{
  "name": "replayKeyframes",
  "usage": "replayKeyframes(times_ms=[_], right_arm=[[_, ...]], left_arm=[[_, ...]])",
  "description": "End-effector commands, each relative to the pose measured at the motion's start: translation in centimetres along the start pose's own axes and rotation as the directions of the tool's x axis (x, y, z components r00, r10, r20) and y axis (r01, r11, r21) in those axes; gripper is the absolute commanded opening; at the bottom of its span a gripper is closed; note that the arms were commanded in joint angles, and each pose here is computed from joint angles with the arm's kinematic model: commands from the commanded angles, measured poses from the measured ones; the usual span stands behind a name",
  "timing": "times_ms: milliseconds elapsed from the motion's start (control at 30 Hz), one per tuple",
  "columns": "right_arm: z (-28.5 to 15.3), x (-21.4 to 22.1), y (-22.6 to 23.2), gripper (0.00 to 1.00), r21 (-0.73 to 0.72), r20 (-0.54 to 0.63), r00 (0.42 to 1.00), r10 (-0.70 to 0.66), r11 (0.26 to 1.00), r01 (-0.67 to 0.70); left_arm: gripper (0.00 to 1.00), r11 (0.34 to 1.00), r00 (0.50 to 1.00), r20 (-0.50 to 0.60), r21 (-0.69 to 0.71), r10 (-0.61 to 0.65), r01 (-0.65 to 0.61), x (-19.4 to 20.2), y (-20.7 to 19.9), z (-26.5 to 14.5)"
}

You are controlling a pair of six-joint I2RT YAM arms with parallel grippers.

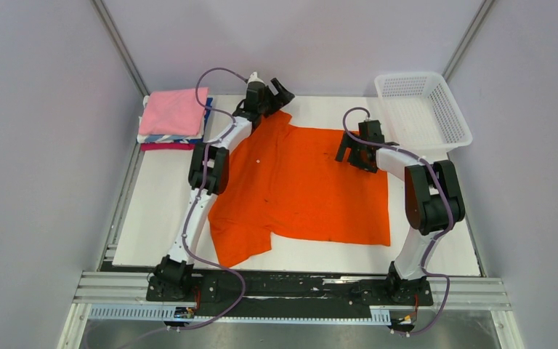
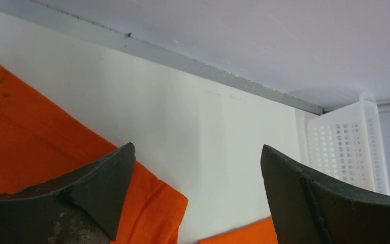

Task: Fold and stack the t-shirts
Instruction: Flatten out the tshirt

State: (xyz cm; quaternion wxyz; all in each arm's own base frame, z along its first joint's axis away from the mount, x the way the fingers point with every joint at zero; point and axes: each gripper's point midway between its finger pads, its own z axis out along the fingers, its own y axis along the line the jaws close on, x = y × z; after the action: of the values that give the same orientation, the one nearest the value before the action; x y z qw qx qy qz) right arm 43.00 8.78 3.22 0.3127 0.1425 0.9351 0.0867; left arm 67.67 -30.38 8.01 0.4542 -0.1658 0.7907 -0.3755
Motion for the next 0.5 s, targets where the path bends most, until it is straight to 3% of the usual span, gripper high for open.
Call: replayKeyframes(times_ms=[0, 133, 267, 300, 333, 367, 400, 433, 467], right_arm=[[-0.1, 1.8, -2.0, 1.00, 0.087, -0.051, 0.999, 0.014, 0.996, -0.010], [-1.2, 0.6, -1.8, 1.00, 0.091, -0.008, 1.000, 0.026, 0.996, -0.025], [-2.3, -0.6, -1.3, 1.00, 0.075, 0.021, 0.999, 0.031, 0.997, -0.032], [-2.6, -0.8, -1.2, 1.00, 0.073, 0.028, 0.999, 0.031, 0.997, -0.033], [-3.0, -1.0, -1.2, 1.00, 0.075, 0.037, 0.999, 0.032, 0.997, -0.035], [-3.5, -1.2, -1.3, 1.00, 0.077, 0.047, 0.998, 0.034, 0.996, -0.038], [-3.8, -1.3, -1.3, 1.00, 0.077, 0.052, 0.998, 0.034, 0.996, -0.038], [-4.2, -1.2, -1.3, 1.00, 0.077, 0.055, 0.998, 0.034, 0.996, -0.038], [-4.5, -1.2, -1.4, 1.00, 0.076, 0.057, 0.998, 0.037, 0.996, -0.042]], left_arm=[[1.00, 0.994, 0.988, 0.108, -0.012, 0.107, -0.106, -4.4, -3.5, -1.5], [1.00, 0.981, 0.980, 0.068, -0.068, 0.188, -0.183, -5.3, -4.2, -4.2], [1.00, 0.964, 0.965, 0.004, -0.056, 0.262, -0.261, -6.3, -7.2, -9.6], [1.00, 0.955, 0.958, -0.072, -0.093, 0.276, -0.282, -4.3, -5.1, -10.4], [1.00, 0.952, 0.955, -0.061, -0.087, 0.290, -0.295, -5.3, -6.6, -12.5], [1.00, 0.936, 0.945, -0.127, -0.151, 0.301, -0.319, -3.5, -3.9, -13.6], [1.00, 0.931, 0.943, -0.099, -0.156, 0.317, -0.330, -4.8, -5.2, -15.7], [1.00, 0.909, 0.936, -0.146, -0.229, 0.321, -0.348, -3.1, -2.1, -16.7], [1.00, 0.902, 0.933, -0.117, -0.240, 0.339, -0.358, -4.2, -2.9, -18.5]])
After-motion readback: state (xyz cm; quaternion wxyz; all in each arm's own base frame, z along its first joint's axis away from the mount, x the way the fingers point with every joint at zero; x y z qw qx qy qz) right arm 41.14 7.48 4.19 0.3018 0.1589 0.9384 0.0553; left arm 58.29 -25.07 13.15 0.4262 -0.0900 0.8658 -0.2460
